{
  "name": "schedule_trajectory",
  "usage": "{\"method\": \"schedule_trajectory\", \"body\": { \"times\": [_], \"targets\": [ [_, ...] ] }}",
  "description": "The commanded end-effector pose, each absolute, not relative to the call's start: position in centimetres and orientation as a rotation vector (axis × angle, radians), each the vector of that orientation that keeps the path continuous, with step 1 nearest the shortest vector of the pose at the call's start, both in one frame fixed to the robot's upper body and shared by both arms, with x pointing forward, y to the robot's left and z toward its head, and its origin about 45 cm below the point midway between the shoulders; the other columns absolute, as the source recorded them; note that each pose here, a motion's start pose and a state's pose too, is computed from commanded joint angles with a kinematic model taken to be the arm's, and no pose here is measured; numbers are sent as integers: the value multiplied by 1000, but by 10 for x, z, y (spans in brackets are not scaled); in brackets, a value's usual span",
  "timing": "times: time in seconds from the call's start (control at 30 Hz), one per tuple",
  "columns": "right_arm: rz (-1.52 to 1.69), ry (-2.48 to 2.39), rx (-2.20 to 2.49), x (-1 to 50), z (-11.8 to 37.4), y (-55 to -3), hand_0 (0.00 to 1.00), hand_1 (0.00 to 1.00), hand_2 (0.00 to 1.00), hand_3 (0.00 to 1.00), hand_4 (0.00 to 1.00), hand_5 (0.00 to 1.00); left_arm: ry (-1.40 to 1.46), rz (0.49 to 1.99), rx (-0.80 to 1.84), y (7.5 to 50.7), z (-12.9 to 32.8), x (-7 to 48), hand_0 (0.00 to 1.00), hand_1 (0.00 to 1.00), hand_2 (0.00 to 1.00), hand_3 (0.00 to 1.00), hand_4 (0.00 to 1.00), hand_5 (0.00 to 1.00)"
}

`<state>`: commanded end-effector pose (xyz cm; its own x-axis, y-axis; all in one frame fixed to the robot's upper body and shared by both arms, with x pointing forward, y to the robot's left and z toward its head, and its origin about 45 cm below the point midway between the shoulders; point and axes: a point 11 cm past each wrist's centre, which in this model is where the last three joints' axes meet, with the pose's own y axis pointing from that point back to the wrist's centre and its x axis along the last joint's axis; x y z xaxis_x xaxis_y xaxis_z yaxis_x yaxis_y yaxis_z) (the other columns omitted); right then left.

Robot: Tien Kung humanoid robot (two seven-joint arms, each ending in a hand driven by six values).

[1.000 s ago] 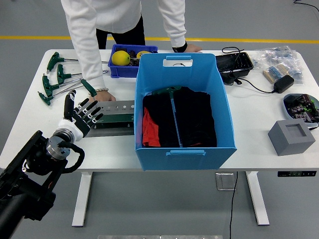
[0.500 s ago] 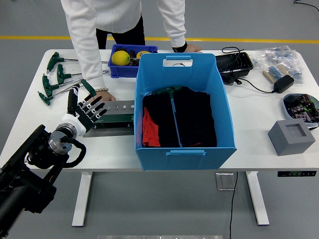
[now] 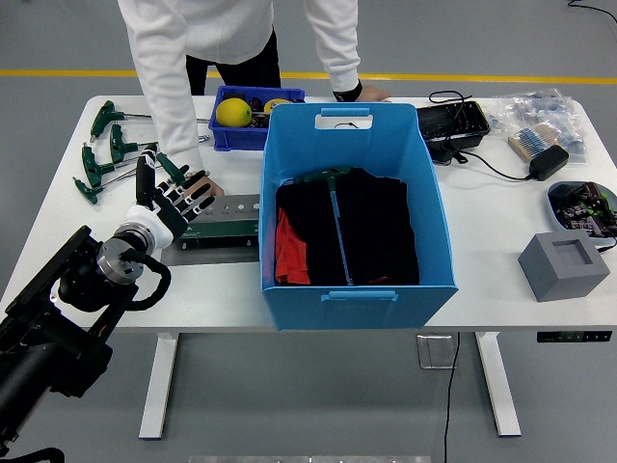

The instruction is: Lift tool from toolbox,place it in box,lift tool from toolbox,place it in box

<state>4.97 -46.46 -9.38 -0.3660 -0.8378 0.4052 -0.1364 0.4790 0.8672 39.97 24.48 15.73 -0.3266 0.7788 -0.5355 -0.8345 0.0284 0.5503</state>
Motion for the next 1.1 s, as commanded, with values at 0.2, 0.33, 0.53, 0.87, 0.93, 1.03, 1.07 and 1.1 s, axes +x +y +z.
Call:
{"method": "schedule_trajectory", "body": {
  "times": [0.2, 0.33, 0.53, 0.87, 0.93, 1.03, 1.07, 1.1],
  "targets": [
    [-955, -1808, 823, 50, -94, -465, 683, 664, 729, 574, 771, 688, 971, 1620, -115, 244, 171, 405, 309, 407, 565, 705, 900, 964],
    [-955, -1810, 823, 51, -93, -465, 683, 664, 729, 574, 771, 688, 955, 1608, -130, 241, 181, 407, 309, 407, 565, 705, 900, 964],
    [-954, -1810, 823, 51, -93, -465, 683, 662, 729, 574, 771, 688, 934, 1615, -150, 239, 192, 407, 260, 349, 458, 533, 998, 650],
    [-954, -1811, 823, 51, -93, -465, 683, 662, 729, 574, 772, 689, 907, 1590, -159, 231, 205, 405, 225, 237, 298, 298, 998, 376],
    [-954, -1811, 823, 51, -93, -465, 683, 662, 729, 574, 772, 689, 901, 1583, -160, 230, 207, 405, 225, 237, 298, 298, 998, 376],
    [-955, -1812, 823, 51, -93, -465, 683, 662, 729, 574, 772, 689, 891, 1580, -161, 229, 211, 405, 211, 229, 291, 281, 998, 275],
    [-955, -1812, 823, 51, -93, -465, 683, 662, 729, 574, 772, 689, 889, 1580, -162, 229, 211, 405, 211, 229, 291, 281, 998, 275],
    [-955, -1812, 823, 51, -93, -465, 683, 662, 729, 574, 772, 689, 886, 1580, -164, 229, 212, 405, 211, 229, 291, 281, 998, 275]
  ]
}}
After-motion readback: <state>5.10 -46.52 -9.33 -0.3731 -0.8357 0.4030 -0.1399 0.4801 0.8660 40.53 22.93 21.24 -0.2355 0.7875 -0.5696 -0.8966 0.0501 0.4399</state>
